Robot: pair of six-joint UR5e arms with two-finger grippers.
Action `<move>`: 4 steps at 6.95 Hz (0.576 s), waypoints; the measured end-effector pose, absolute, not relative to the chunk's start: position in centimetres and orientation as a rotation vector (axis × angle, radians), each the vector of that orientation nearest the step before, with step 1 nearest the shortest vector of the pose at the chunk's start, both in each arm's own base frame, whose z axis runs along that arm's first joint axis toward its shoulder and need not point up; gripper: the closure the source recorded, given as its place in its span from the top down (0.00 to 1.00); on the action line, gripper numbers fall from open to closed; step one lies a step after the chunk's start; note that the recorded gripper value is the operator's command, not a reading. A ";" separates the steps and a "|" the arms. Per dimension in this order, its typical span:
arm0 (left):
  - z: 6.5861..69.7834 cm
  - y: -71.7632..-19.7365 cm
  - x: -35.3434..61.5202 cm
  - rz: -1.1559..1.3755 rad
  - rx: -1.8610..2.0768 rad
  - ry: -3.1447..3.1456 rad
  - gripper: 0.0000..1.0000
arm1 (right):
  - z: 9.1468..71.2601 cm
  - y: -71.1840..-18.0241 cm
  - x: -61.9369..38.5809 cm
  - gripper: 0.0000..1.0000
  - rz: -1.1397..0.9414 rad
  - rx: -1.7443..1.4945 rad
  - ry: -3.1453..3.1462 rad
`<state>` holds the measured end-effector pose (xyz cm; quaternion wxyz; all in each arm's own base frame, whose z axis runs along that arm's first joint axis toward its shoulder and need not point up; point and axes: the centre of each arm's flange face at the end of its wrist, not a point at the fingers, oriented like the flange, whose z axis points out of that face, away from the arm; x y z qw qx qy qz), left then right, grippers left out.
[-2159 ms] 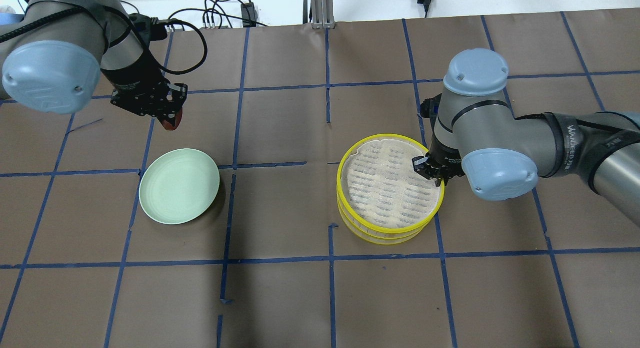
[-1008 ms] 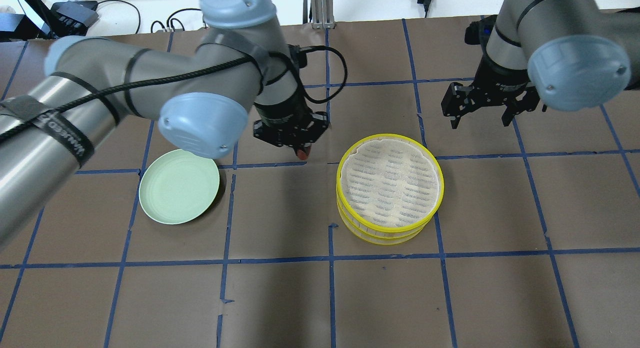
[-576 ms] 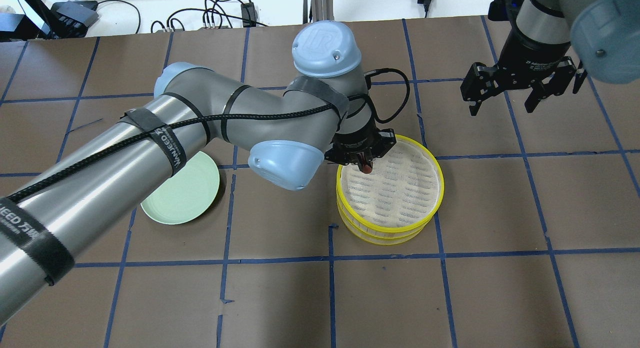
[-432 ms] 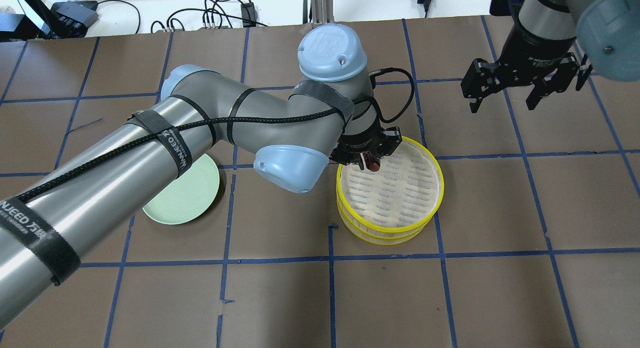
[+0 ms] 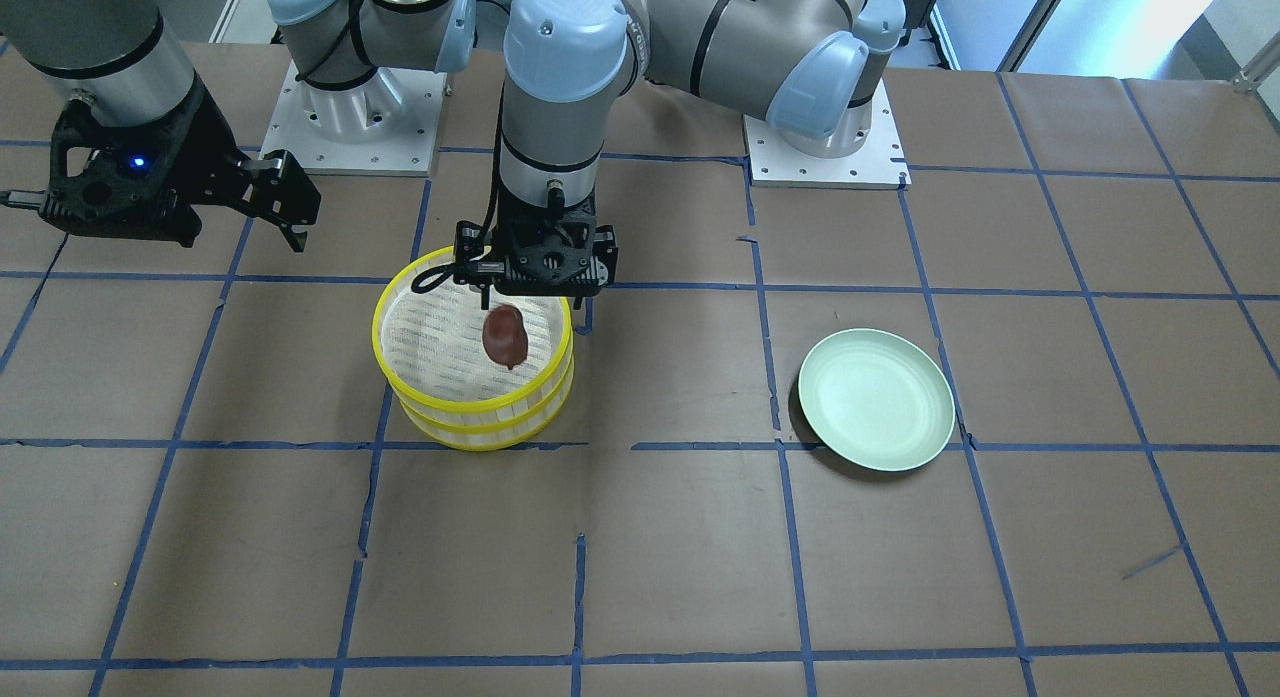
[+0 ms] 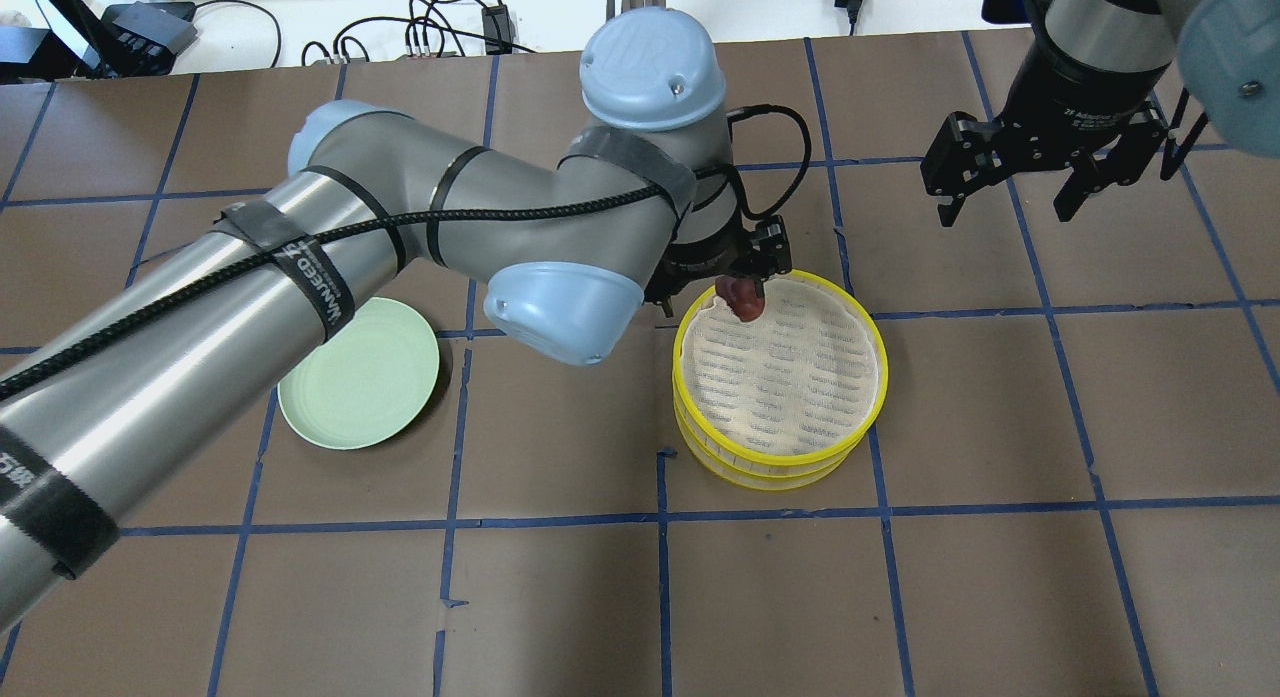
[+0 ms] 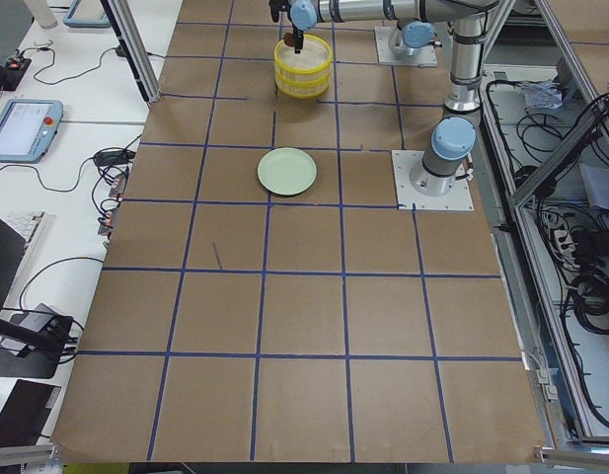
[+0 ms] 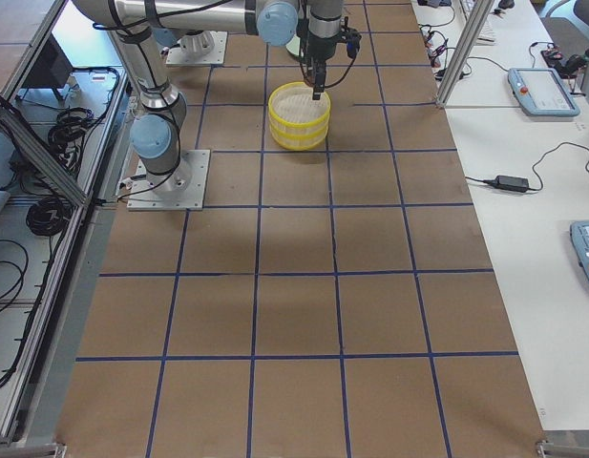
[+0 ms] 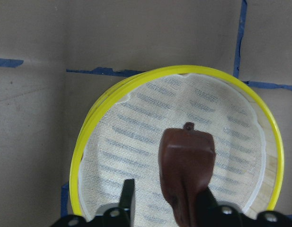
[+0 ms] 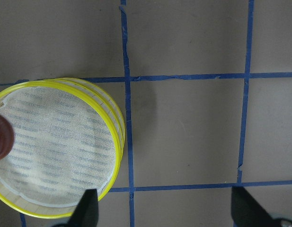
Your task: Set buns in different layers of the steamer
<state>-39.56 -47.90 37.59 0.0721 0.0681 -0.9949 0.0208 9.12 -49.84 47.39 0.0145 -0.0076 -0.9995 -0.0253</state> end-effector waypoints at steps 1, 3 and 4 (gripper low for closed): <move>39.3 -48.7 -37.9 0.043 0.249 -3.004 0.98 | 47.4 -49.8 9.2 1.00 -0.079 -0.026 -3.113; 41.8 -49.1 -34.9 0.023 0.276 -3.034 0.96 | 47.5 -49.8 9.3 1.00 -0.074 -0.029 -3.115; 43.5 -49.3 -31.4 0.001 0.237 -3.090 0.96 | 47.6 -49.8 9.3 1.00 -0.072 -0.030 -3.116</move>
